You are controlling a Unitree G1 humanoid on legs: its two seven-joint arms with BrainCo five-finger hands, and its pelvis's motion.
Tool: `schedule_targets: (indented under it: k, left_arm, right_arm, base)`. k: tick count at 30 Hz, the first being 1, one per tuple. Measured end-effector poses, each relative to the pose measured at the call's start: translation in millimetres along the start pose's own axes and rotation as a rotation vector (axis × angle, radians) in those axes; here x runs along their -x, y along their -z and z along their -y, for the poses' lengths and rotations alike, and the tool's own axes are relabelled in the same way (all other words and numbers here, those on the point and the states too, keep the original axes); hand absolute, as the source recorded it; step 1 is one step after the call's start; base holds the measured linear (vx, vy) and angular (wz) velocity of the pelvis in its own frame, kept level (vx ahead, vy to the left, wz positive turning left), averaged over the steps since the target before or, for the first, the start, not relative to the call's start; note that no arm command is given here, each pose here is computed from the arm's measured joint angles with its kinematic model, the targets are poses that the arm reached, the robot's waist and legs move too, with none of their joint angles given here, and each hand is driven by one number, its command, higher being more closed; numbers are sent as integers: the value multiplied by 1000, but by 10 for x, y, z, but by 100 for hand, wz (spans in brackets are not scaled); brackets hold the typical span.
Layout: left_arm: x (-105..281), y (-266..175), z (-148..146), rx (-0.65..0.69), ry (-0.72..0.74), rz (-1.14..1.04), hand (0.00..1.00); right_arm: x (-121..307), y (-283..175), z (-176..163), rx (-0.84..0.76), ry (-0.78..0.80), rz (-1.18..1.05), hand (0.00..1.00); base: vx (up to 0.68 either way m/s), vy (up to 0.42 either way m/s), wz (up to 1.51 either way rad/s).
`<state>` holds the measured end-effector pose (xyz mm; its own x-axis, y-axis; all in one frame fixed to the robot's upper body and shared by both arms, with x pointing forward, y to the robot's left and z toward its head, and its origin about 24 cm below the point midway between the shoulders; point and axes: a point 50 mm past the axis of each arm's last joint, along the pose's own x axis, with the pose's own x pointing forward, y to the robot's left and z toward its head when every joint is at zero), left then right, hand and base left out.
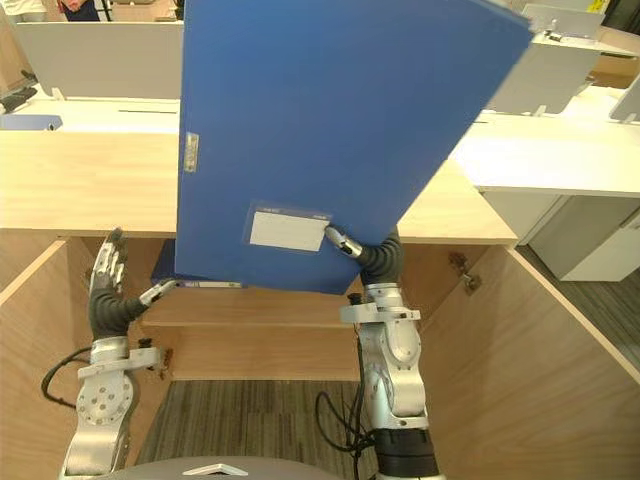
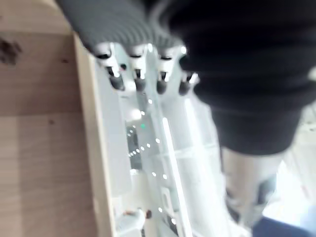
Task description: Walk over to the cabinet, pick up the folder, carry it to the office cabinet, place the folder inside the office cabinet, then close the office cabinet door
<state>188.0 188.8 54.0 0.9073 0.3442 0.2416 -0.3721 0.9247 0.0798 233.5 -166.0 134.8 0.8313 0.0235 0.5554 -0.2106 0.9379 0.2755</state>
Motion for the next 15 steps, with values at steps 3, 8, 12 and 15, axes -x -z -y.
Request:
schedule_targets:
  k: [3, 8, 12, 15]
  left_arm:
    - [61, 195, -122, 10, -63, -109, 0]
    - [194, 525, -275, 7, -138, -281, 0]
    - [360, 798, -341, -35, -153, -434, 0]
    - [517, 989, -387, -64, -159, -551, 0]
  right_arm:
    - [41, -17, 50, 1, 39, 16, 100]
    - [95, 12, 56, -5, 53, -3, 100]
    - [184, 69, 41, -16, 65, -41, 100]
    - [254, 132, -14, -25, 63, -77, 100]
  base:
    - [4, 3, 8]
    - [3, 5, 4]
    - [0, 0, 0]
    - [0, 0, 0]
